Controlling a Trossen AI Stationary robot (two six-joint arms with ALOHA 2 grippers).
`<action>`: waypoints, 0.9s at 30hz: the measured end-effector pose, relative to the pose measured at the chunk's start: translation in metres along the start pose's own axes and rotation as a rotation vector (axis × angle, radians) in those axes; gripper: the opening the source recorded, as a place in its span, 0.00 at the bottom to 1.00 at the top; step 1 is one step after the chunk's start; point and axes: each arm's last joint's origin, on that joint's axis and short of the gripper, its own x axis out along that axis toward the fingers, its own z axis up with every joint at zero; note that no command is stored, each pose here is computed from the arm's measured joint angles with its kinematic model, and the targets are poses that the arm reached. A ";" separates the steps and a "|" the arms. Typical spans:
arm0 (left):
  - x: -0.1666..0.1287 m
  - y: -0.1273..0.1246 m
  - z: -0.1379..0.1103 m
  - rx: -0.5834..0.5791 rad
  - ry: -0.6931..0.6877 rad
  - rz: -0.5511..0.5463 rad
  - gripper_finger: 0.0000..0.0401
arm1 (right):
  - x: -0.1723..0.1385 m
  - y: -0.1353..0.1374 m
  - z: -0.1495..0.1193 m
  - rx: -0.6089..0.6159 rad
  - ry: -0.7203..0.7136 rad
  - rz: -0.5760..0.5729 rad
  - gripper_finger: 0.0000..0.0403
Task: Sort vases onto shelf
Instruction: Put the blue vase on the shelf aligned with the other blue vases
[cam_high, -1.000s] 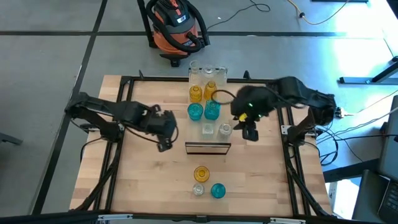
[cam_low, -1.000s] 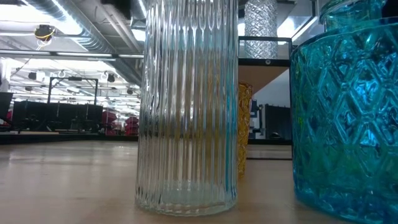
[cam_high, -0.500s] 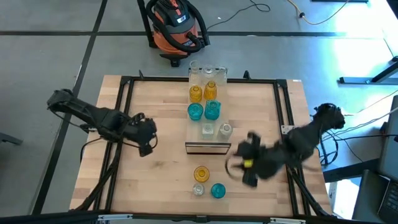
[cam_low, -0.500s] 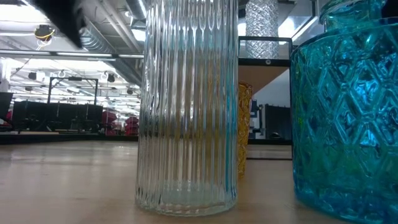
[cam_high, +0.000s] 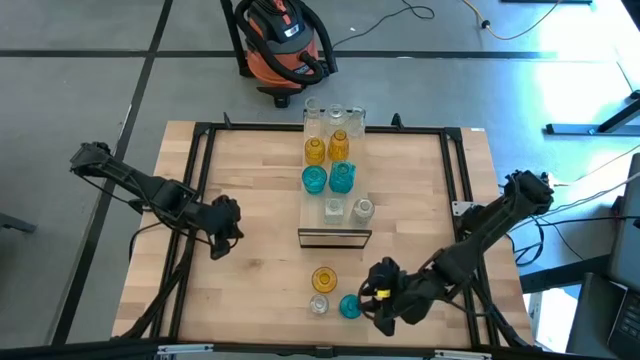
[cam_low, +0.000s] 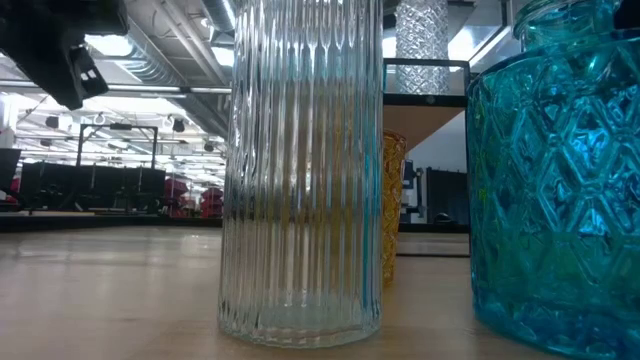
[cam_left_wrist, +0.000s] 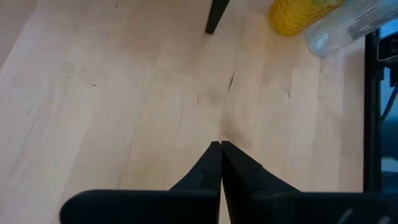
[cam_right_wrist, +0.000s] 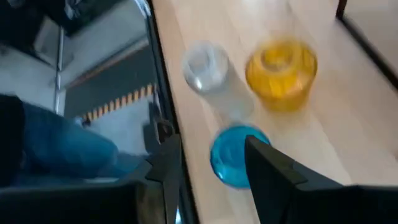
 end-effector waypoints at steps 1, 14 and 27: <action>0.000 -0.001 0.001 -0.002 -0.007 -0.006 0.00 | 0.004 -0.004 -0.004 -0.009 0.021 -0.003 0.35; 0.000 -0.007 0.009 -0.098 -0.105 -0.054 0.00 | 0.031 -0.020 -0.029 -0.267 0.007 -0.053 0.35; 0.000 -0.007 0.009 -0.125 -0.104 -0.056 0.00 | 0.060 -0.020 -0.040 -0.405 -0.019 -0.071 0.54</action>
